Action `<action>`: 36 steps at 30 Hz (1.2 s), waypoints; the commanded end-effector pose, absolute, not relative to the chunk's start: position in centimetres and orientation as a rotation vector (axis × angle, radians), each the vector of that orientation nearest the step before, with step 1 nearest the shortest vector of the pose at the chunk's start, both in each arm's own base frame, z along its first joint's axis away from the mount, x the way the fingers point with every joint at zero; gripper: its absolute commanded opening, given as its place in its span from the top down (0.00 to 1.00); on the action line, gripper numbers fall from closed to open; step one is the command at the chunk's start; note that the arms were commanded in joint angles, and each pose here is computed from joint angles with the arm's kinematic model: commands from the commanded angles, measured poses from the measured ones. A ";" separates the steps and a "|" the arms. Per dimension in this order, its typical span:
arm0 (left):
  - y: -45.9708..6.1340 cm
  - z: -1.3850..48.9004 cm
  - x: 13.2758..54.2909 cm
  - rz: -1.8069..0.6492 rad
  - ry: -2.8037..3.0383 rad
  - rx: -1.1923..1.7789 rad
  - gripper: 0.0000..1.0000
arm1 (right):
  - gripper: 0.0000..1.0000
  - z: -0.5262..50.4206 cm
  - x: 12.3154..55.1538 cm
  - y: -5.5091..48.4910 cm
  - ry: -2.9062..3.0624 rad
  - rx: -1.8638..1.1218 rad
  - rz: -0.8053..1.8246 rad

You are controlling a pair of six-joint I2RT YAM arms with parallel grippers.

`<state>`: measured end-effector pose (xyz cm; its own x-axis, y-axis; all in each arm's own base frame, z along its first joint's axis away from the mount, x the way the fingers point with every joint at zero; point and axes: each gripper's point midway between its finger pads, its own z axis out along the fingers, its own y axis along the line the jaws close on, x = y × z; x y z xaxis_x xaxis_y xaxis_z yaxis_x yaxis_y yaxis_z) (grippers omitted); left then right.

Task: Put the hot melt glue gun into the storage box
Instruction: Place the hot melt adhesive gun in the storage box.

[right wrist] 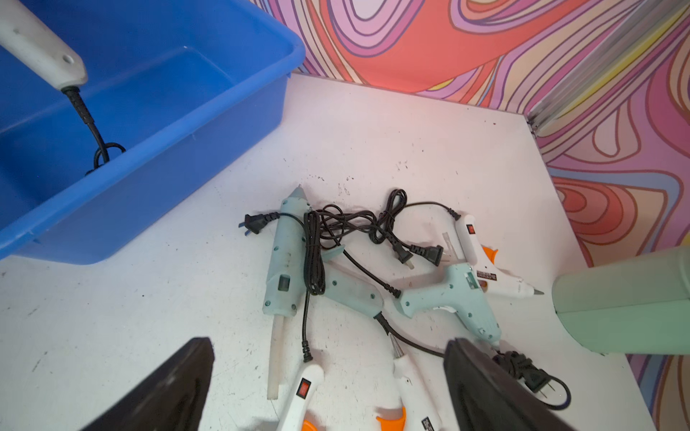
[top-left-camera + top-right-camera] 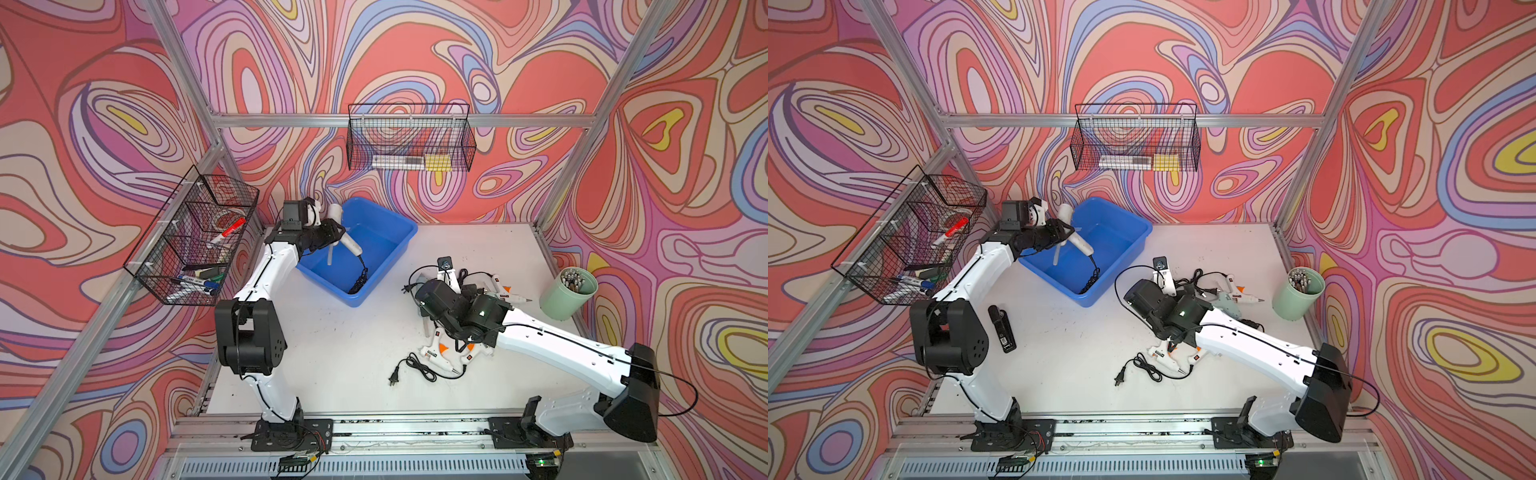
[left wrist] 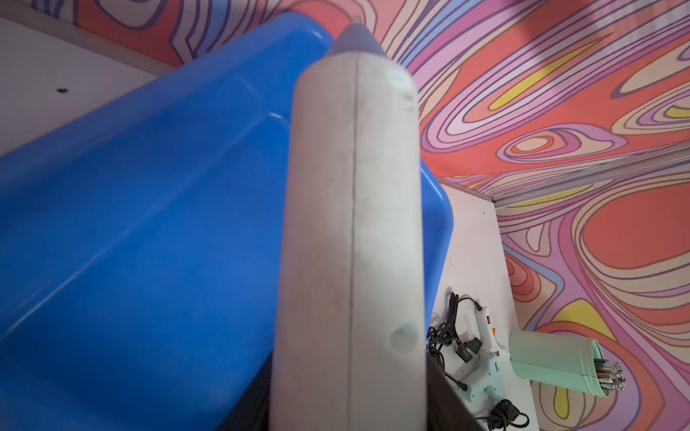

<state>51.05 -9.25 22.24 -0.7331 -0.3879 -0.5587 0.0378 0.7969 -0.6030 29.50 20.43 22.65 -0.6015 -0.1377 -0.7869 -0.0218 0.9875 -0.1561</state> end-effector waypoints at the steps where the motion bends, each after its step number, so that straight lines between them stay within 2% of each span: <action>1: -10.1 20.6 51.9 -0.773 2.294 -0.206 1.00 | 0.02 21.1 29.0 18.7 2.281 -0.038 -0.200; 9: -10.4 13.8 52.7 -0.730 2.479 -0.182 0.98 | 0.11 15.9 26.2 17.7 2.501 -0.001 -0.133; 12: -9.9 12.8 52.7 -0.665 2.497 -0.182 0.83 | 0.14 13.3 24.6 17.6 2.589 0.047 -0.094; 16: -8.9 12.6 52.4 -0.562 2.512 -0.179 0.47 | 0.17 10.7 23.5 16.9 2.637 0.153 -0.105; 21: -7.6 13.7 52.2 -0.449 2.500 -0.178 0.21 | 0.28 8.9 23.6 17.2 2.639 0.236 -0.083; 23: -7.0 14.5 52.2 -0.402 2.486 -0.177 0.15 | 0.34 8.3 23.9 17.5 2.640 0.248 -0.089; 29: -5.5 16.7 52.0 -0.290 2.448 -0.178 0.11 | 0.45 6.6 24.7 18.7 2.652 0.251 -0.082; 36: -4.5 19.3 50.4 -0.230 2.395 -0.187 0.07 | 0.48 5.1 25.6 19.5 2.644 0.253 -0.103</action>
<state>51.64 -5.20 17.81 -0.7504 -0.2164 -0.6245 -0.0619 0.9637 -0.2595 24.69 18.88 5.13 -0.8845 0.1386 -0.4454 0.1800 0.9823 -0.0518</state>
